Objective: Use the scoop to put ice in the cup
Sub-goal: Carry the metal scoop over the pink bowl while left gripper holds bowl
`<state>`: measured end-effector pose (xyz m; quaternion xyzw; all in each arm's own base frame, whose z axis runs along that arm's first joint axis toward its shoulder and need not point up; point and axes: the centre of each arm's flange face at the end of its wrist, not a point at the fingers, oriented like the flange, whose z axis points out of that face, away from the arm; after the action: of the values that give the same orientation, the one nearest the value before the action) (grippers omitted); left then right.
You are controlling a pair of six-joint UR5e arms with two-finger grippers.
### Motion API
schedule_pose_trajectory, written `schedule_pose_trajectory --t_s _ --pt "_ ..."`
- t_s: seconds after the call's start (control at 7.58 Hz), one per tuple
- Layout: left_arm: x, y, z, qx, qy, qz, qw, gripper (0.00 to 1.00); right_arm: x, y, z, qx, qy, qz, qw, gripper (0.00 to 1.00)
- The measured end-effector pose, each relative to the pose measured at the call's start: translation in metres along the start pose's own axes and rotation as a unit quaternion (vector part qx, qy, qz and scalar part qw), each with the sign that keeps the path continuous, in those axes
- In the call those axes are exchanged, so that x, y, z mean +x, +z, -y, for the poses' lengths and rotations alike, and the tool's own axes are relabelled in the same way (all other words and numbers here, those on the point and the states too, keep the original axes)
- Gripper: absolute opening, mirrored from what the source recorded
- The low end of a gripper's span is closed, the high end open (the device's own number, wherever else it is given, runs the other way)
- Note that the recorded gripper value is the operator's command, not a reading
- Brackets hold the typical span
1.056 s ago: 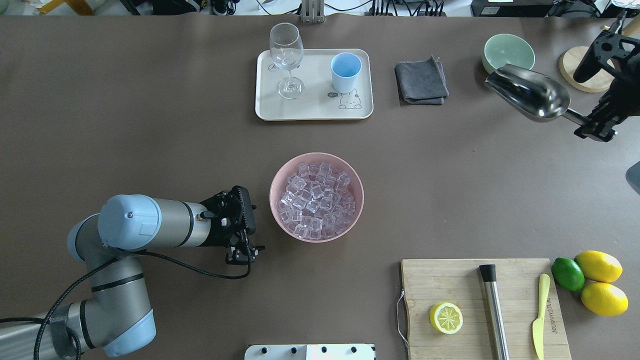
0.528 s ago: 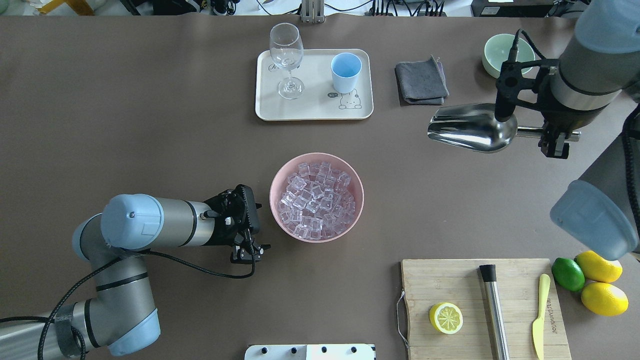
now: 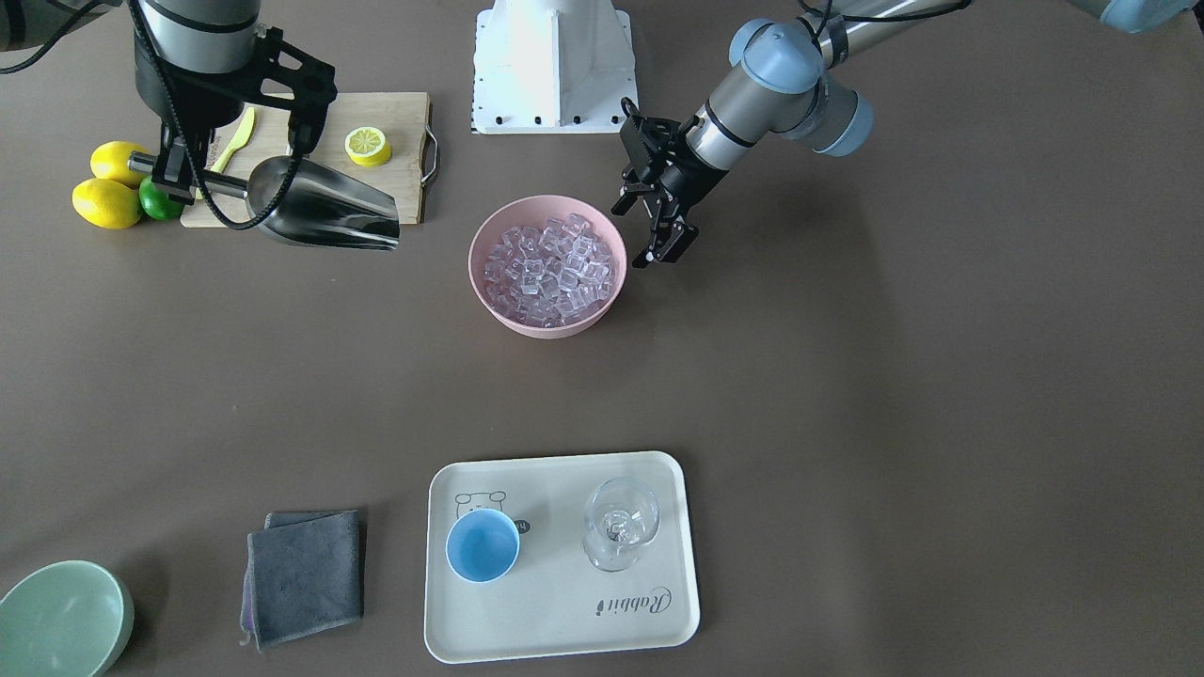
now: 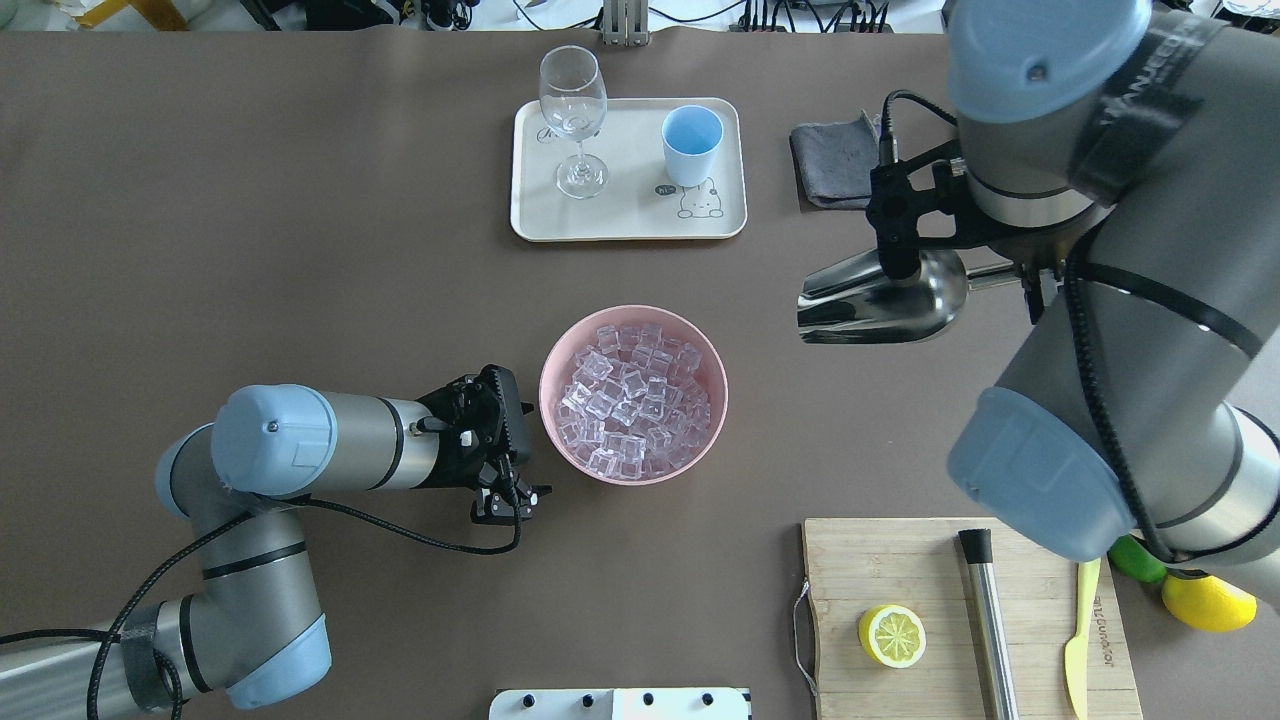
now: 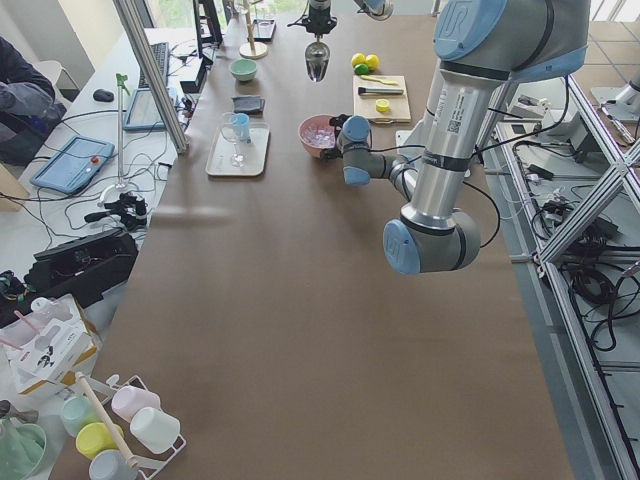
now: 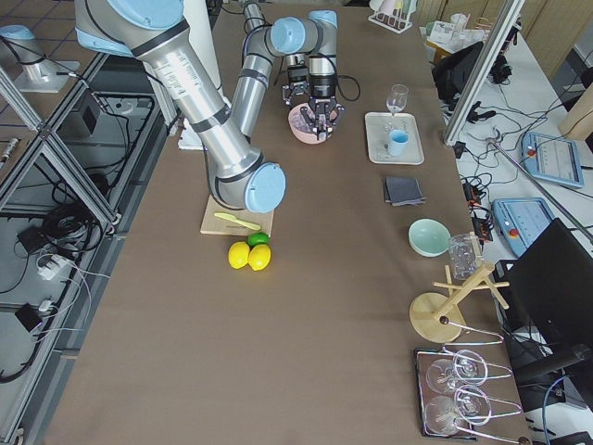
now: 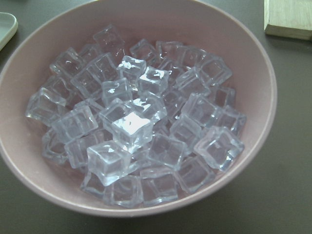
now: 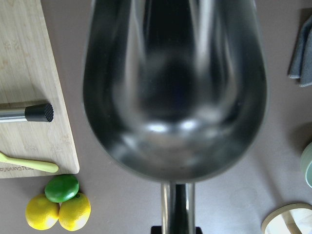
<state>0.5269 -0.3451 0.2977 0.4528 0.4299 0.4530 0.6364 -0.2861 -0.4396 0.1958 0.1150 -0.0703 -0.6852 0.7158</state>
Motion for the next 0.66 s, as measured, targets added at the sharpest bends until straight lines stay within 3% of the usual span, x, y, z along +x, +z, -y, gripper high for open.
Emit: schedule_pose_trajectory --t_s 0.26,0.66 --pt "-0.001 0.009 0.006 -0.001 0.0 0.0 1.0 0.98 -0.003 -0.022 0.065 -0.049 -0.054 -0.003 0.9974 0.0" --pt "-0.003 0.012 0.013 0.003 0.0 0.007 1.0 0.98 0.01 -0.027 0.142 -0.114 -0.085 0.012 0.9897 0.0"
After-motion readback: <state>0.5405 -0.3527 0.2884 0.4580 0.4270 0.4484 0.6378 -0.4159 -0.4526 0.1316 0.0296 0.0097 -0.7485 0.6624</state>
